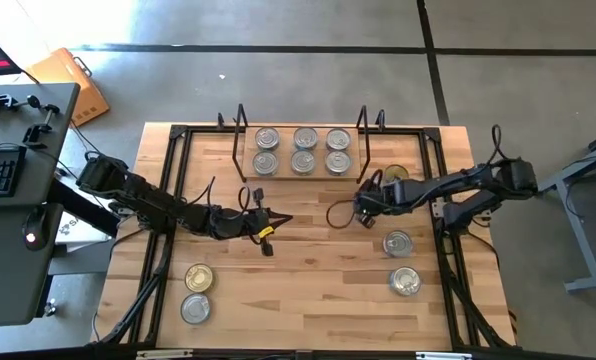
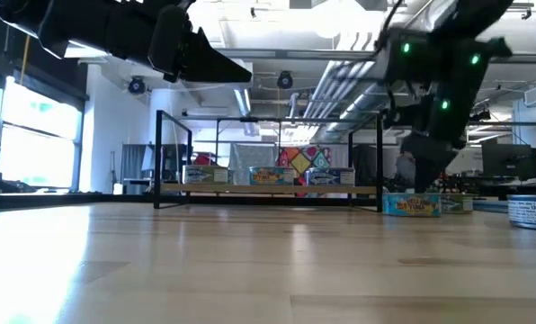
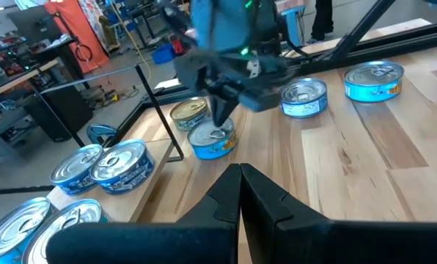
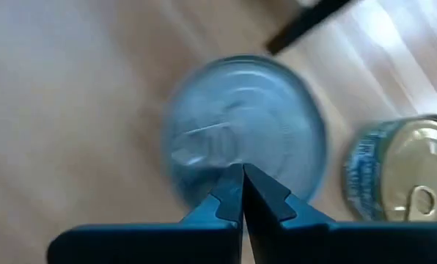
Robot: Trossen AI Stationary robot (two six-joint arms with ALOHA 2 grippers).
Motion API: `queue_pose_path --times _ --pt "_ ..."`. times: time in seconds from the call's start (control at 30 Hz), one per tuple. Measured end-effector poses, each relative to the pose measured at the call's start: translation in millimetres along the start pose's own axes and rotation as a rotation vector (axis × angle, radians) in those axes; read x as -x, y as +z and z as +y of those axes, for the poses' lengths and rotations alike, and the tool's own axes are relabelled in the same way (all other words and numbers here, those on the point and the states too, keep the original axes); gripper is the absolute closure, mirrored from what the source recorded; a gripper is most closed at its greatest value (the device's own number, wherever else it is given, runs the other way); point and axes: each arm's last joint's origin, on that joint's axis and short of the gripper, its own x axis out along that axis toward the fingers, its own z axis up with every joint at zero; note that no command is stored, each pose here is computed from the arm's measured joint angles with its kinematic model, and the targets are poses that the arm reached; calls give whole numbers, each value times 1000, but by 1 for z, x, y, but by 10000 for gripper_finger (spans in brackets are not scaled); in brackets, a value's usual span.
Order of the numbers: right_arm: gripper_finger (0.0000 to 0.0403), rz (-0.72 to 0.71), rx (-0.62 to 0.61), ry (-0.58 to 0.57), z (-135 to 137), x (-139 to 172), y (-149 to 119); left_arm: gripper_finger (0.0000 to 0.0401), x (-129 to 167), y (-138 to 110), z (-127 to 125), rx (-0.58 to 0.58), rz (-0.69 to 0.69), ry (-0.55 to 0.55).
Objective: Stack canned seafood by type on shelf
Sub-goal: Stack the light blue tuna can on top of the light blue tuna can on the shelf
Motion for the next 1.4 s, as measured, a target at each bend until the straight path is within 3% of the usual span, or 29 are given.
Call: queue_pose_path --times 0.1,0.23,0.4,0.77,0.9,1.07,1.2,1.4 --pt "401 -45 -33 23 -5 -10 4 401 0 0 0 0 0 0" --pt "401 -97 -19 172 1 -13 11 401 0 0 0 1 -1 0" --pt "401 -136 29 396 19 -9 16 401 0 0 0 1 -1 0" --pt "401 -391 -7 595 80 -35 36 401 0 -3 -5 -19 12 -133" --pt "401 -442 73 625 93 -27 47 401 1 -12 -6 -59 90 -156" --pt "401 -583 111 667 90 10 59 395 -4 -27 -10 -108 181 -170" --pt "401 -637 159 647 84 33 52 379 -15 -43 -15 -163 207 -220" --pt "401 -639 181 603 83 43 42 333 -45 -51 -5 -109 171 -335"
